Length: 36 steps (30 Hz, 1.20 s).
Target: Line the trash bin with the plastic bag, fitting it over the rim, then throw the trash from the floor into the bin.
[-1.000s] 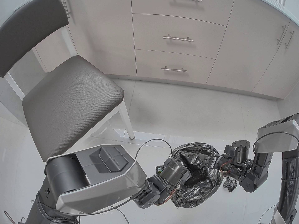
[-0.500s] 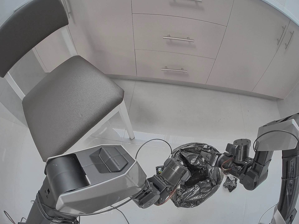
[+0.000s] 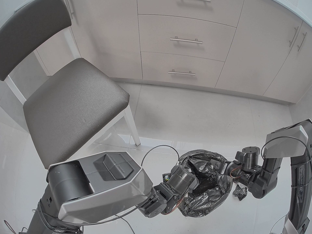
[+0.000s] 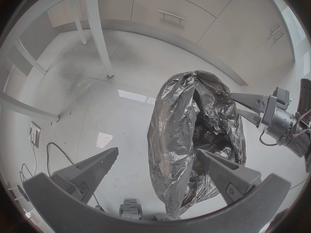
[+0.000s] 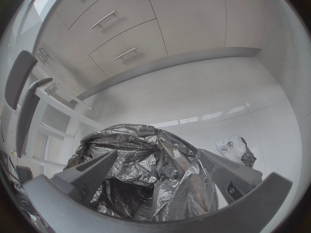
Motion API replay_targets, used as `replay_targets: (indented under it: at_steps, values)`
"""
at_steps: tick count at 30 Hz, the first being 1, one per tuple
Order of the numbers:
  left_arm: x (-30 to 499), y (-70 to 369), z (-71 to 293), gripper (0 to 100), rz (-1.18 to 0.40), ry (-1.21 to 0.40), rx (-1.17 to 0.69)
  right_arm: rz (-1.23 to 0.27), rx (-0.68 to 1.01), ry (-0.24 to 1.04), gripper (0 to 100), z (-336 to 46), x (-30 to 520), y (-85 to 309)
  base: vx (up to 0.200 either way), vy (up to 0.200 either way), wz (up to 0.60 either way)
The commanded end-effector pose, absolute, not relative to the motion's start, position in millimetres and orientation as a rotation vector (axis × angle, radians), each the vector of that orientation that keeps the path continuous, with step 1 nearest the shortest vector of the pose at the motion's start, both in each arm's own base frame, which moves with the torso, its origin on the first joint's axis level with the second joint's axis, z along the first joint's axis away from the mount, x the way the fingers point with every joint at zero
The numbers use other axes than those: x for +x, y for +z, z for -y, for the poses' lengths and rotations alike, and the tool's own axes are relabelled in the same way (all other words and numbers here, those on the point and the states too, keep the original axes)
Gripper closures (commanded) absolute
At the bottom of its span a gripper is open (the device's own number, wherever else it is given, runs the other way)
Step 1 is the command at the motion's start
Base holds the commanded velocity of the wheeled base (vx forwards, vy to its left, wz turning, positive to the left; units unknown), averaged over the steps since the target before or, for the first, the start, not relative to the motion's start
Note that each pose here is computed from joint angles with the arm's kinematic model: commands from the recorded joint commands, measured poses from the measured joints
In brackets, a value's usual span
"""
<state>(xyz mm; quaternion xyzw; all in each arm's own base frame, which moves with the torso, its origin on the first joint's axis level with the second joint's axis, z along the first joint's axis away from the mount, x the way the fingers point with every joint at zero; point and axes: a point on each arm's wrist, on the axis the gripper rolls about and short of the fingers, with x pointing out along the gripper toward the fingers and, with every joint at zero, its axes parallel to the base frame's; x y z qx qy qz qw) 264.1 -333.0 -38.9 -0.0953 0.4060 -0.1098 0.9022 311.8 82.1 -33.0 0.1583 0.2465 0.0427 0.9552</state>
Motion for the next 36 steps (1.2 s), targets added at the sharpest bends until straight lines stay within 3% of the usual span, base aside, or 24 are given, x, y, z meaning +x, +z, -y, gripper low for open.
replay_targets:
  at_steps: [1,6,15,26,36]
  values:
    - [263.9,-39.1,332.9,0,-0.840,-0.226,-0.197,-0.539,0.303,0.089,0,-84.8,314.4,-49.7,0.000,0.000,0.00]
    - [263.7,-39.4,332.6,0,-0.841,-0.225,-0.196,-0.567,0.294,0.083,0,-86.1,319.0,-67.3,0.000,0.000,0.00]
    - [263.5,-39.0,332.4,0,-0.841,-0.225,-0.196,-0.551,0.303,0.083,0,-84.4,322.0,-64.7,0.000,0.000,0.00]
    - [259.2,-17.2,332.0,0,-0.820,-0.228,-0.263,-0.434,0.422,0.173,0,-93.5,284.7,-0.4,0.000,0.000,0.00]
    - [268.3,-9.6,337.5,0,-0.776,-0.276,-0.203,-0.459,0.487,0.178,0,-79.8,286.1,-4.9,0.000,0.000,0.00]
